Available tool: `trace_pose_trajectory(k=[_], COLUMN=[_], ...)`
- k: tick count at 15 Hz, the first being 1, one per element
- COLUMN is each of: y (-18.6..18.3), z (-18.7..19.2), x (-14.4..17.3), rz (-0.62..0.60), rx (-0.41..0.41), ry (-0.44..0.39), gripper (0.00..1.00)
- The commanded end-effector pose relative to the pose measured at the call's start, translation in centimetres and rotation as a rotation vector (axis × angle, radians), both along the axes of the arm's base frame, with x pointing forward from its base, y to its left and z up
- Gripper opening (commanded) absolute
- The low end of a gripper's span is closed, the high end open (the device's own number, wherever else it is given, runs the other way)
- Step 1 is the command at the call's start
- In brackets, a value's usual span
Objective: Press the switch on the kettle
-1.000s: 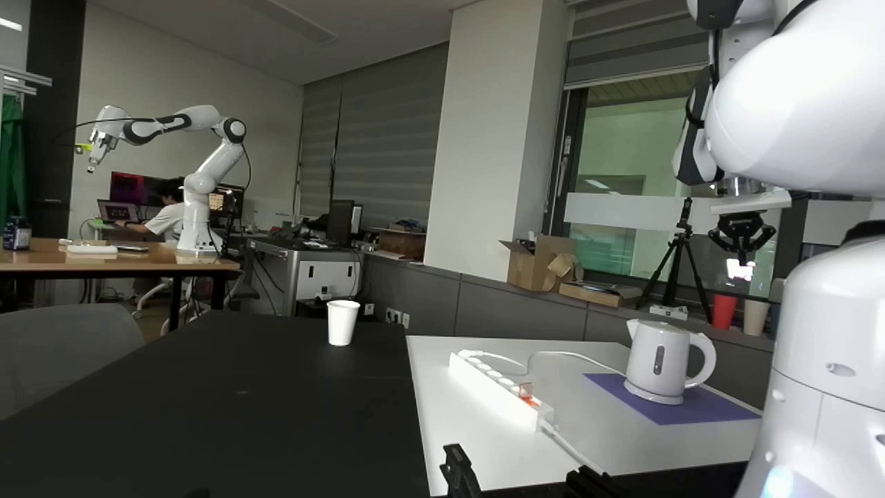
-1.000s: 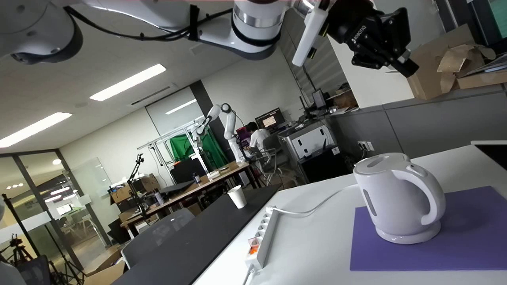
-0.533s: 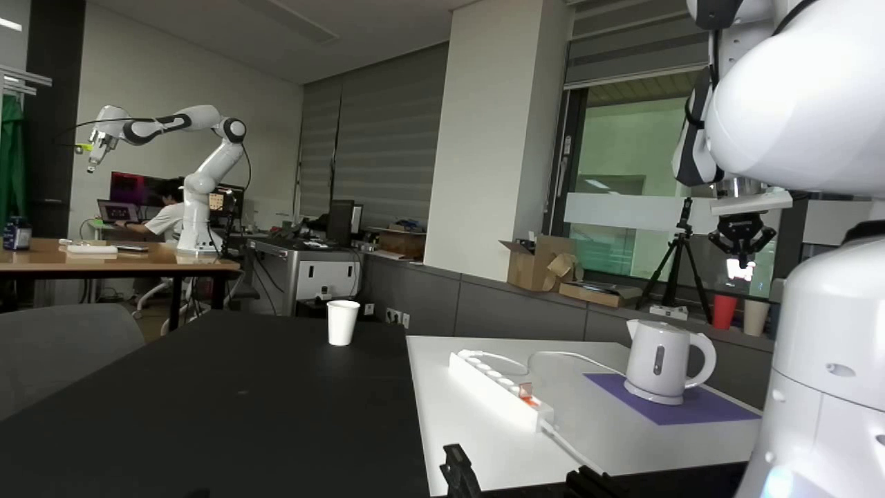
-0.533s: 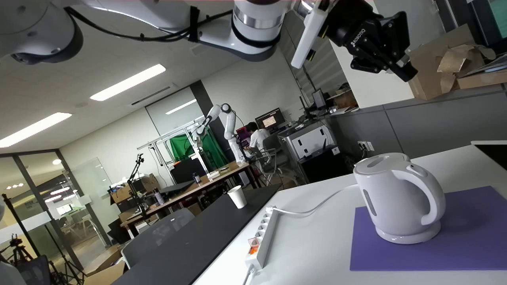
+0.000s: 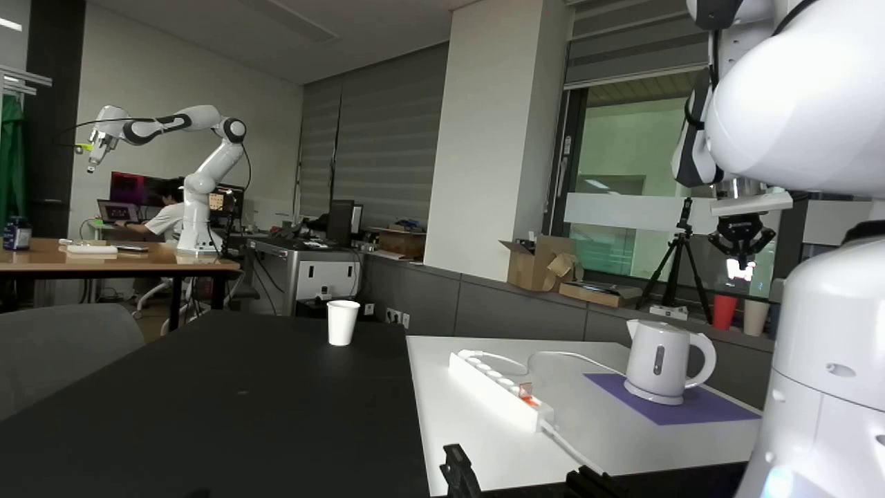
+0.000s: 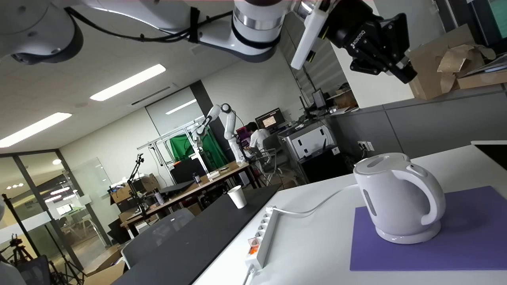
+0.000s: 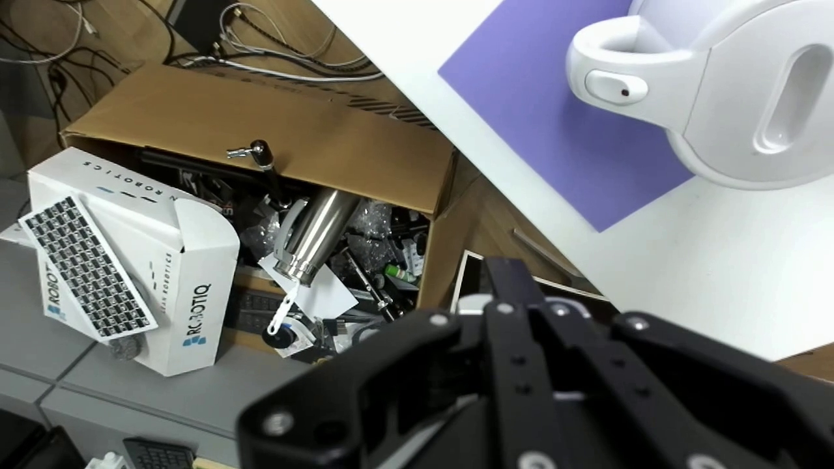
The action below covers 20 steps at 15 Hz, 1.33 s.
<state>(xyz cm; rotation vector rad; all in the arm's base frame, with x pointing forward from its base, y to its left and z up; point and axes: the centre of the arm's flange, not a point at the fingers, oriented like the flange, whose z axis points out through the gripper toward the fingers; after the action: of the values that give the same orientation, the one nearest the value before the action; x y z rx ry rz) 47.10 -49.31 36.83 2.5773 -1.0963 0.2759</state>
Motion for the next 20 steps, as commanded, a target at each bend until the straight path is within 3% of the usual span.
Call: trace_pose_trajectory(k=[1, 9, 20], y=[0.6, 0.7, 1.2], z=[-1.6, -7.2, -11.7], x=[-0.2, 0.2, 1.3], rz=[0.034, 0.048, 0.077], rx=[0.011, 0.053, 0.111], ry=[0.036, 0.102, 0.082], gripper=[0.0, 0.0, 0.0])
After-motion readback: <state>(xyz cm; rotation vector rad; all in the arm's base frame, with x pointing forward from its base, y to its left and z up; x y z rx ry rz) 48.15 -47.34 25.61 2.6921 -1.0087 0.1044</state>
